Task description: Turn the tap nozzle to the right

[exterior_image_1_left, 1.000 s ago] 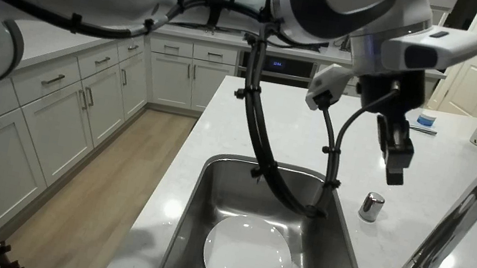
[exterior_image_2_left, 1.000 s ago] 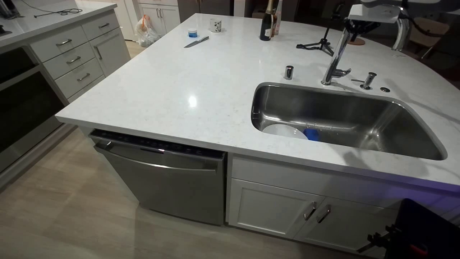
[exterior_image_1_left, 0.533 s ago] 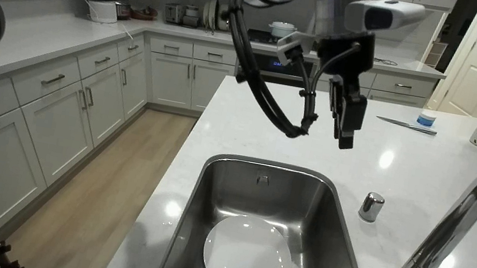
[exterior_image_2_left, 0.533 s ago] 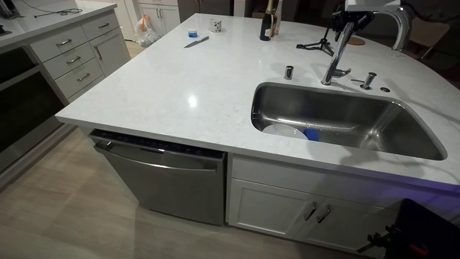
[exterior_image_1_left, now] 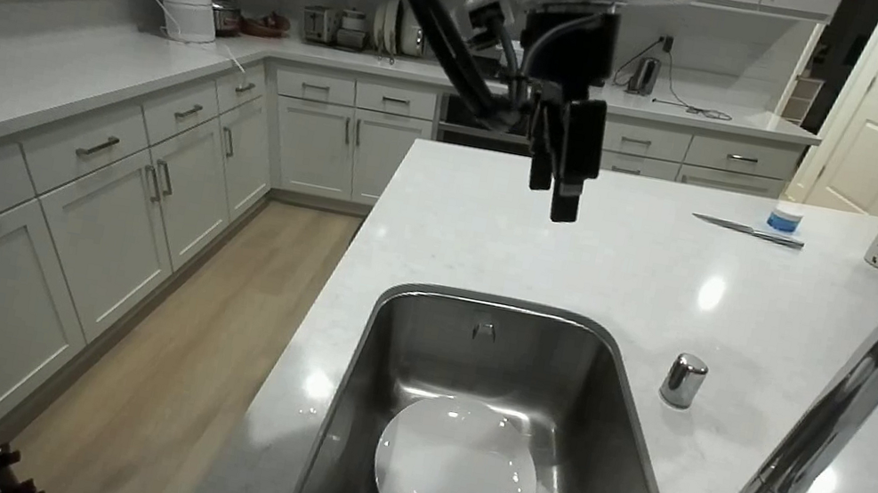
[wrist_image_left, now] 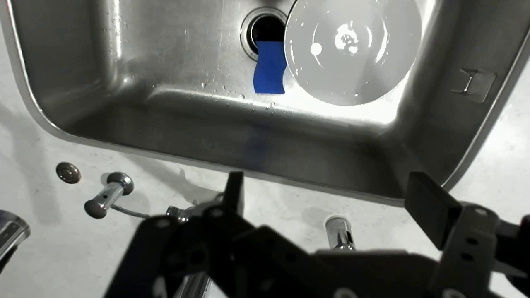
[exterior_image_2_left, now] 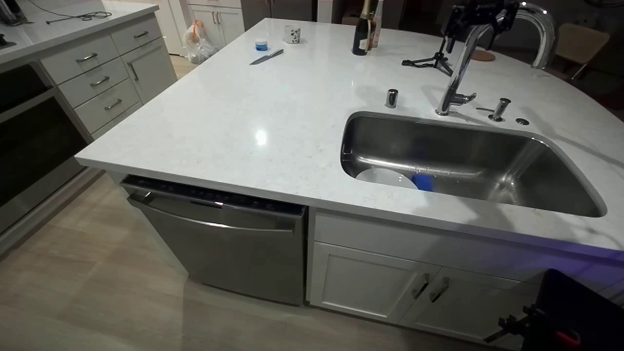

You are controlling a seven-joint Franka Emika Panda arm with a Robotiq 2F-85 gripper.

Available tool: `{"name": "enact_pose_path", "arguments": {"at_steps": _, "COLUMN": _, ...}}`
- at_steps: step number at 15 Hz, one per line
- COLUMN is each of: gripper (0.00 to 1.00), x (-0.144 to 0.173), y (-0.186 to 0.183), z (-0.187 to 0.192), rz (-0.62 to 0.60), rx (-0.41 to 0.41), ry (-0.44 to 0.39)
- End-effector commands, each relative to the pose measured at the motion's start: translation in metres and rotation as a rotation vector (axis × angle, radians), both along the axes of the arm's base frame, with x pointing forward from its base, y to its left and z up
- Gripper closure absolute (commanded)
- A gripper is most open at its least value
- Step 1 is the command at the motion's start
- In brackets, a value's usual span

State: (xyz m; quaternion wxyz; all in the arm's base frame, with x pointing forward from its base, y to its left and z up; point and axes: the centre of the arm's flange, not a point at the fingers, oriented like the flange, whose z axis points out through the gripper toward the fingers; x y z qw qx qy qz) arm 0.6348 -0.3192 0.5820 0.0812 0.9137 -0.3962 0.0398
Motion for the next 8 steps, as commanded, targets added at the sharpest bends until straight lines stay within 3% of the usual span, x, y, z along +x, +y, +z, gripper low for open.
{"name": "enact_pose_path", "arguments": {"at_steps": 1, "gripper": 0.0, "x": -0.031, "y": 0.039, "z": 0.01, "rz": 0.058, "rx": 0.055, "ry": 0.044}}
{"name": "enact_pose_path", "arguments": {"at_steps": 2, "gripper": 0.0, "x": -0.003, "y": 0.015, "z": 0.006, "rz": 0.027, "rx": 0.021, "ry": 0.021}}
{"name": "enact_pose_path", "arguments": {"at_steps": 8, "gripper": 0.0, "x": -0.003, "y": 0.013, "z": 0.001, "rz": 0.024, "rx": 0.026, "ry": 0.029}}
